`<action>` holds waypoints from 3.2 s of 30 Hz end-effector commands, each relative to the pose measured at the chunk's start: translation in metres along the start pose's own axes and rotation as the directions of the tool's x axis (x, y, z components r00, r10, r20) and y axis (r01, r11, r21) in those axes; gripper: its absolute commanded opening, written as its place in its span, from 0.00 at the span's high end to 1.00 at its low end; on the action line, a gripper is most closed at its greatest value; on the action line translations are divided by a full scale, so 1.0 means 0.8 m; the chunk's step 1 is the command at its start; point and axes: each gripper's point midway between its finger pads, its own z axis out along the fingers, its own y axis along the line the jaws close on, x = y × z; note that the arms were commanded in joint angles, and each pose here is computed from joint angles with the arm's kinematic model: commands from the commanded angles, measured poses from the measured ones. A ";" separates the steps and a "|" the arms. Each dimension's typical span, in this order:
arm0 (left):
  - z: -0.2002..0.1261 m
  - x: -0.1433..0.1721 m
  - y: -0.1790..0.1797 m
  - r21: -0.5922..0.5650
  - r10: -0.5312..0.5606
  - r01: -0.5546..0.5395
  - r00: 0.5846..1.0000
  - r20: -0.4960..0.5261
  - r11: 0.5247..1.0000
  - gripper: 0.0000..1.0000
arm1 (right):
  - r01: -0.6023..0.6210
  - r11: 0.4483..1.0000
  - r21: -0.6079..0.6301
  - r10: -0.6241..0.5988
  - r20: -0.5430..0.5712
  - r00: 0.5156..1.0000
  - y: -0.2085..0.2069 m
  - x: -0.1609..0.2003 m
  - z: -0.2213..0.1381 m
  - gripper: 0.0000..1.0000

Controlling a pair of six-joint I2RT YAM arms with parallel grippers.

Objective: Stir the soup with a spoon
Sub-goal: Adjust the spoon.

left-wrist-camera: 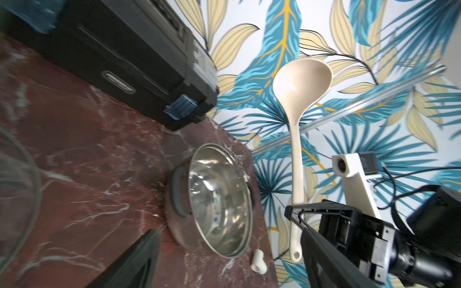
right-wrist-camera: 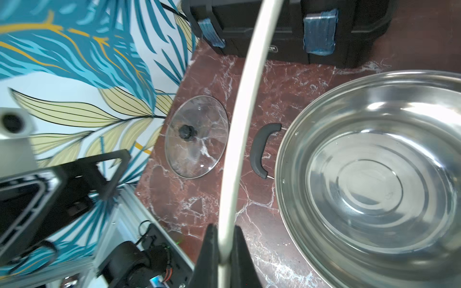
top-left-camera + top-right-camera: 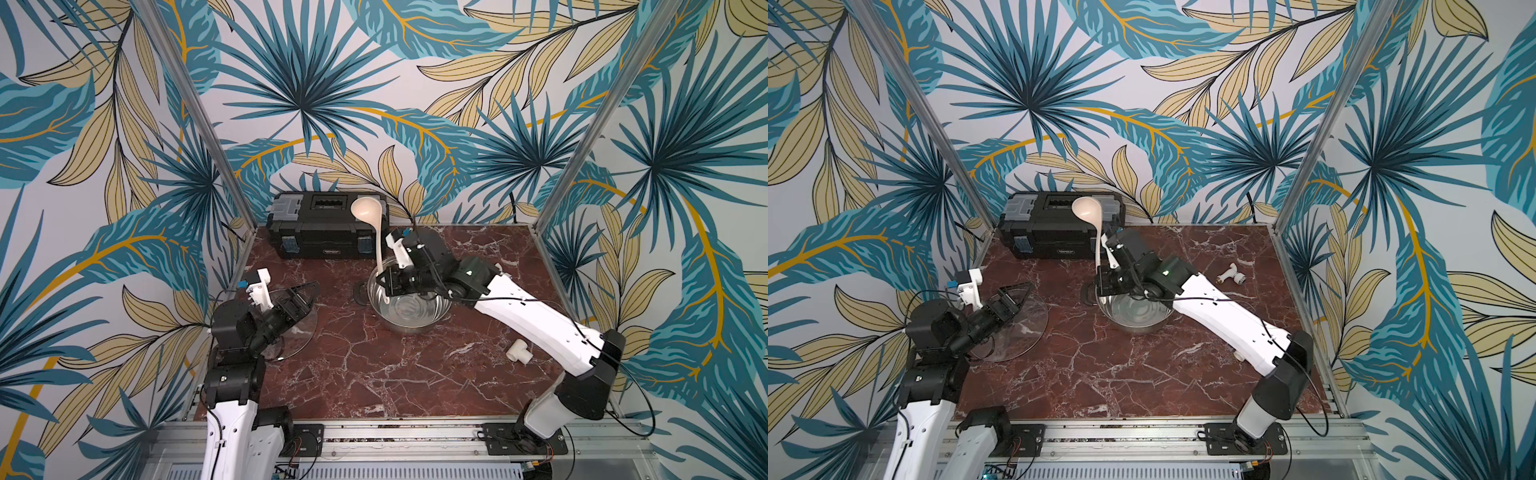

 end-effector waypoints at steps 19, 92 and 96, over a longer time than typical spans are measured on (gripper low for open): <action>0.052 0.046 -0.175 0.559 0.150 -0.031 0.974 -0.169 0.829 0.29 | -0.077 0.880 -0.469 0.010 -0.144 0.989 0.104 0.035 -0.057 1.00; 0.020 -0.029 -0.132 0.561 -0.466 0.346 0.881 0.081 0.752 1.00 | -0.101 0.762 -0.639 0.214 0.102 0.971 0.167 -0.018 -0.039 0.77; 0.020 -0.028 -0.131 0.559 -0.469 0.350 0.880 0.079 0.751 1.00 | -0.109 0.761 -0.640 0.216 0.091 0.972 0.167 -0.016 -0.036 0.82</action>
